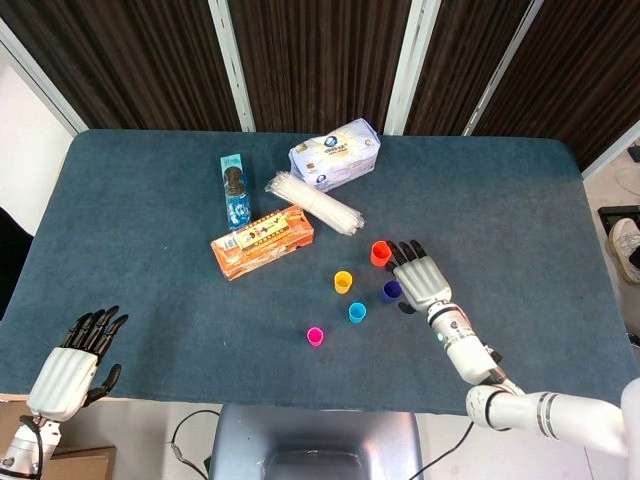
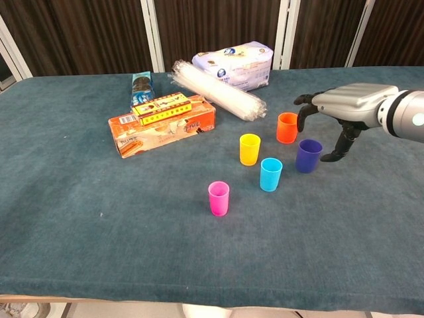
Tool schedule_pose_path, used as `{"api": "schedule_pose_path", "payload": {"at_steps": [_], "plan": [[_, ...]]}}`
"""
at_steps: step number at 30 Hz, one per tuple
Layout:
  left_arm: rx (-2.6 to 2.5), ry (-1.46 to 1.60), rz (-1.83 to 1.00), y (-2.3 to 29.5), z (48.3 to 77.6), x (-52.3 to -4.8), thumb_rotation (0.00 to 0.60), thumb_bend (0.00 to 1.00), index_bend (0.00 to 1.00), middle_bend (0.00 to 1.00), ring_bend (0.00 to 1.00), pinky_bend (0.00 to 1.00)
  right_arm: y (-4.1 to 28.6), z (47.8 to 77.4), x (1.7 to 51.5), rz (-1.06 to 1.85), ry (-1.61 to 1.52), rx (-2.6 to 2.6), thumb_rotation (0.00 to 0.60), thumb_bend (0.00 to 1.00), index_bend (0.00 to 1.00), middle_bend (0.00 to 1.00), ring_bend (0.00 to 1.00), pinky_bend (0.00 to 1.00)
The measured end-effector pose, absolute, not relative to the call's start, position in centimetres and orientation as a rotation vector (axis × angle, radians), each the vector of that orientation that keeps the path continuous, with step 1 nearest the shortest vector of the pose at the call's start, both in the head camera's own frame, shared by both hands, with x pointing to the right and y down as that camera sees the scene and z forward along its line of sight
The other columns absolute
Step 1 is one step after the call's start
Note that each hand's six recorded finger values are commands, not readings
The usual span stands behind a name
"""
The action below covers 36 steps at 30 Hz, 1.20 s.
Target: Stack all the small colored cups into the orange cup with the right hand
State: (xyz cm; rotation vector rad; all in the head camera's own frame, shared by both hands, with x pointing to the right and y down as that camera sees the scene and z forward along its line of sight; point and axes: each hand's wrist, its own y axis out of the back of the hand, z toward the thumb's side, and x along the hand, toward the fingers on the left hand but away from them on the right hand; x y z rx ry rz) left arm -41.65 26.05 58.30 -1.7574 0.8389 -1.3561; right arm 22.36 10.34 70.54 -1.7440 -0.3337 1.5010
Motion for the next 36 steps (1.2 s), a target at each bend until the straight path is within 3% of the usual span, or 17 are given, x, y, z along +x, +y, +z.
{"api": "schedule_pose_path", "payload": {"at_steps": [20,30,36], "plan": [[-1.788,0.779,-1.359,26.6,59.1,-40.9,0.600,0.44,0.00,0.00,0.00,0.10,10.3,71.3,21.6,1.512,-0.346,-1.744,0.600,0.49,0.59,0.03,0.00,0.00],[-1.788,0.769,-1.367,26.6,59.5,-40.8,0.600,0.44,0.00,0.00,0.00,0.10,5.2,66.7,21.4,1.424,-0.681,-1.715,0.600,0.49,0.59,0.04,0.00,0.00],[-1.788,0.758,-1.378,26.6,59.9,-40.7,0.600,0.44,0.00,0.00,0.00,0.10,3.5,67.2,20.9,1.423,-0.718,-1.656,0.600,0.49,0.59,0.04,0.00,0.00]]}}
